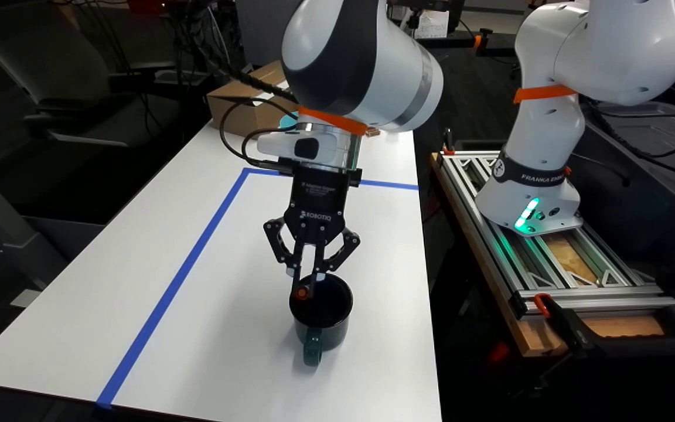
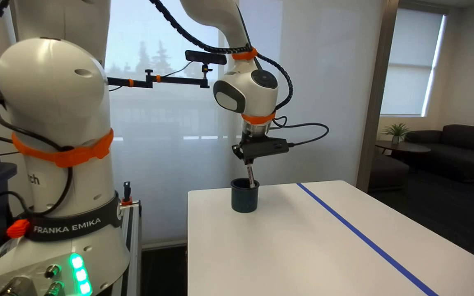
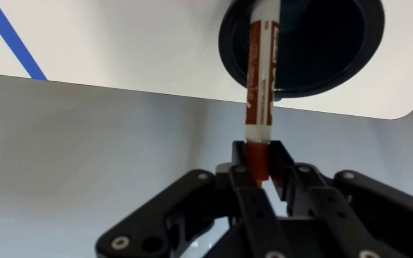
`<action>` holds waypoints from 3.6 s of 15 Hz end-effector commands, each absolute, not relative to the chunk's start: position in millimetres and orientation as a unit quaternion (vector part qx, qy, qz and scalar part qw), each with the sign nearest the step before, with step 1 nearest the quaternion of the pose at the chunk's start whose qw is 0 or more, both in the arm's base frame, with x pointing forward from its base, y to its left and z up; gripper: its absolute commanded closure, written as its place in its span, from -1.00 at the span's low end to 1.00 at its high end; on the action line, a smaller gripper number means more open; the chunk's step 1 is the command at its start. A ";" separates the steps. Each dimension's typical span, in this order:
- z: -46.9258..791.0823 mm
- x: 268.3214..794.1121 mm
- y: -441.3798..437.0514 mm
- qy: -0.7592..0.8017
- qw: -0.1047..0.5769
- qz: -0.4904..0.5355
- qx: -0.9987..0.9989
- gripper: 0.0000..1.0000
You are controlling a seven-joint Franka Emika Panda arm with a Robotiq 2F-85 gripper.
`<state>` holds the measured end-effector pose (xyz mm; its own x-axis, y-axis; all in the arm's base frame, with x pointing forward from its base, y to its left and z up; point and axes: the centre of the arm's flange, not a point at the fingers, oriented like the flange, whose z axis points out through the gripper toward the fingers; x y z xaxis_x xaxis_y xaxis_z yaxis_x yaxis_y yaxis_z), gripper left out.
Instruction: Move the sharpie to the table
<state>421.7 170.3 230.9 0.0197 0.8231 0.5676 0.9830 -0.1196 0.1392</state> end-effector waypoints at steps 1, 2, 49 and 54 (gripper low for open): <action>257.9 411.2 160.2 -0.633 0.153 -0.297 -0.698 0.90; 263.2 412.3 158.3 -0.628 0.153 -0.305 -0.699 0.90; 130.1 439.8 83.9 -0.516 0.043 -0.219 -0.827 0.90; 111.3 441.2 83.1 -0.516 0.040 -0.201 -0.832 0.90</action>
